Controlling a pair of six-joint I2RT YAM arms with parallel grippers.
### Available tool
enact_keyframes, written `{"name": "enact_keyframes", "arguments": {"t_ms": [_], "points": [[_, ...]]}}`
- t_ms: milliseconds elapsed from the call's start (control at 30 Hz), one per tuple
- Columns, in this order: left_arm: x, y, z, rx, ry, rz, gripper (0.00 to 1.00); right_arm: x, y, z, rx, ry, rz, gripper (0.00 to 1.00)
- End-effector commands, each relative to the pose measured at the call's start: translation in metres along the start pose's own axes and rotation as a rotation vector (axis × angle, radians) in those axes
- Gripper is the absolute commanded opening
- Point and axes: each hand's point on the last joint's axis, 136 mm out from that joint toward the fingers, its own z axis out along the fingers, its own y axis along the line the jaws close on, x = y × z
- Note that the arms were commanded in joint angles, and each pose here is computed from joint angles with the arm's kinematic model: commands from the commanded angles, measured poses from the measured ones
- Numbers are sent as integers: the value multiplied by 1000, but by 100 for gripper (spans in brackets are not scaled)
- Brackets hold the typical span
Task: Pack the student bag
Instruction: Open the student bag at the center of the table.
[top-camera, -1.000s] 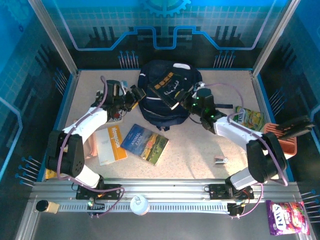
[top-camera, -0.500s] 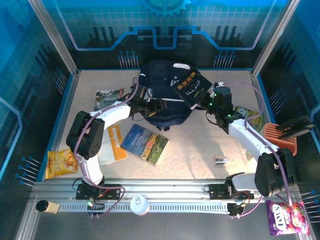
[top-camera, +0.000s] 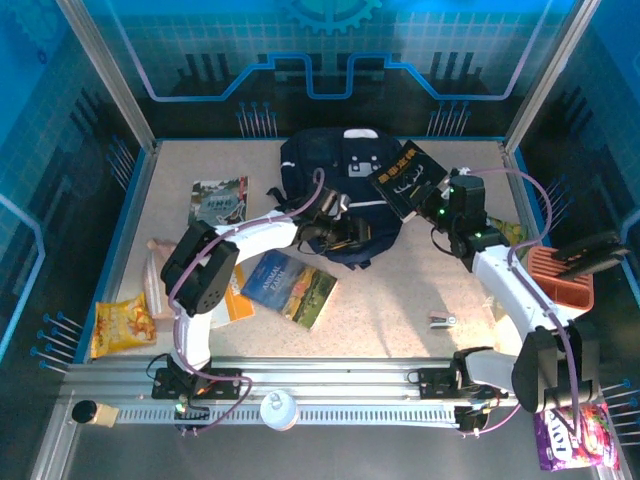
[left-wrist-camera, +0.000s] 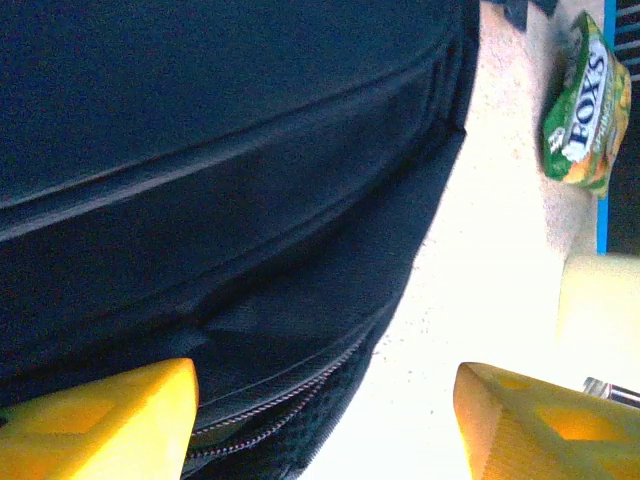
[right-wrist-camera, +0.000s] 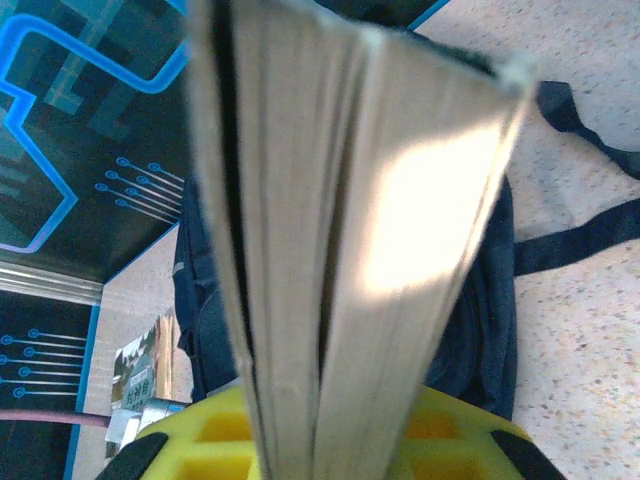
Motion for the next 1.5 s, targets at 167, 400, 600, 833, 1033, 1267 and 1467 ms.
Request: {"name": "enact_keyframes", "arguments": {"t_ms": [167, 400, 600, 833, 1033, 1267, 1467], "points": [[-19, -23, -35, -143, 2, 393, 75, -19, 0, -23, -18, -65, -25, 0], [-49, -1, -34, -302, 38, 741, 79, -18, -9, -26, 5, -54, -13, 0], [-62, 8, -12, -326, 103, 936, 73, -18, -15, -31, 24, -54, -2, 0], [-72, 21, 8, -363, 145, 1036, 68, -16, -20, -39, 46, -53, 5, 0], [-81, 41, 23, -446, 181, 1068, 64, -15, -23, -42, 54, -54, 16, 0], [-85, 52, 30, -492, 204, 1109, 63, -18, -24, -48, 71, -71, 11, 0], [-83, 57, 31, -499, 240, 1154, 64, -22, -22, -53, 79, -81, 2, 0]]}}
